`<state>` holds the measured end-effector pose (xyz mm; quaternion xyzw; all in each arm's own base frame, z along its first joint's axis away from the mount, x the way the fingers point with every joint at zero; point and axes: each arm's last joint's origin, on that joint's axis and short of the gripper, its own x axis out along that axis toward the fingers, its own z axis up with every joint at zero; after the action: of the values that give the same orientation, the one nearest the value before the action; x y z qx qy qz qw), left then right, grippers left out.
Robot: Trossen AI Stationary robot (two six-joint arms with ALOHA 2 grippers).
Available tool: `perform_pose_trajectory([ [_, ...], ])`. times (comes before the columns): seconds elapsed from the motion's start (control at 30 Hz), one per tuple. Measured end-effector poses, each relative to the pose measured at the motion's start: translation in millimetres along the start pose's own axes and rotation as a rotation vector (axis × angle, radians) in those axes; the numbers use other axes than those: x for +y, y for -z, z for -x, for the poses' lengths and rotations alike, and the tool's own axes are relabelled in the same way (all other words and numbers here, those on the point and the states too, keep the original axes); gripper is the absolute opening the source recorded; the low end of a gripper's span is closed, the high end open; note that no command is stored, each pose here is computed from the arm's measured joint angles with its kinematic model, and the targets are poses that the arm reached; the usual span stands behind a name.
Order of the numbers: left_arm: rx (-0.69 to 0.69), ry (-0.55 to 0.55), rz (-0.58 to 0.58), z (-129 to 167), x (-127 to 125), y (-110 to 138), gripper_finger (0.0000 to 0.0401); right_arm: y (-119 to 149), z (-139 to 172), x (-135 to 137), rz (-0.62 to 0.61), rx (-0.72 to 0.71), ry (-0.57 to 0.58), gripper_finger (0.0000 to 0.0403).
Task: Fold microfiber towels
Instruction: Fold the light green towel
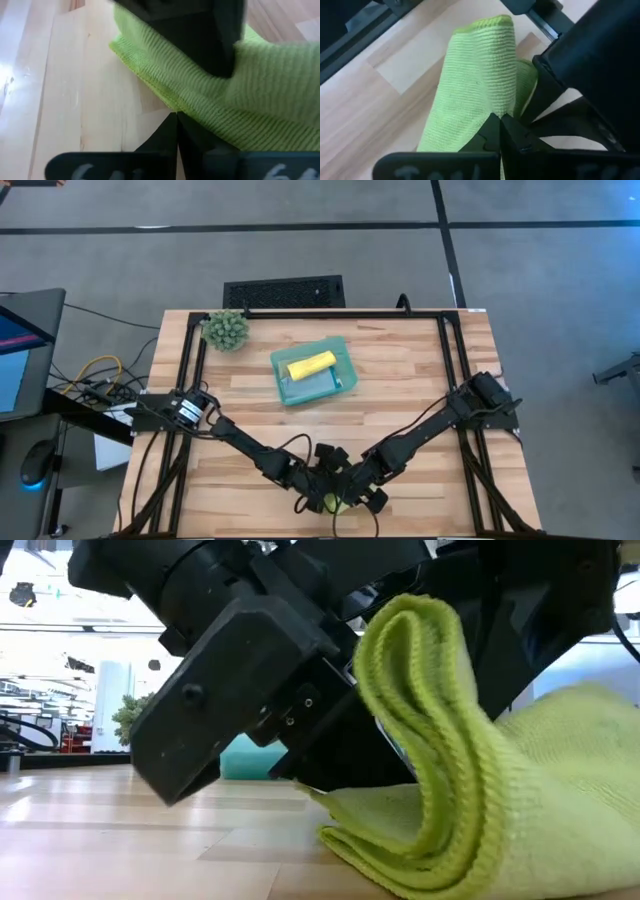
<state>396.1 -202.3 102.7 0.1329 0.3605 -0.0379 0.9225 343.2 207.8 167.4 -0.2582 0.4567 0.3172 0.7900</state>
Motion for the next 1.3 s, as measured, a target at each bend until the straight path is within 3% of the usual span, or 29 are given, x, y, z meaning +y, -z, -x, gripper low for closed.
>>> perform_pose_trajectory([
  [0.47,0.270,-0.175,-0.125,33,-21,-13,0.0000,3,2,-2,-0.063,0.013,-0.014,0.0018],
  [0.73,0.388,-0.333,-0.105,59,-37,2,0.0000,2,-3,-6,-0.057,-0.011,-0.001,0.0023],
  [0.93,0.346,-0.409,-0.084,75,-56,9,0.0000,1,-6,-12,-0.044,-0.034,0.035,0.0047],
  [1.3,0.294,-0.439,-0.083,78,-62,8,0.0000,13,-3,-28,-0.181,0.031,0.052,0.0115],
])
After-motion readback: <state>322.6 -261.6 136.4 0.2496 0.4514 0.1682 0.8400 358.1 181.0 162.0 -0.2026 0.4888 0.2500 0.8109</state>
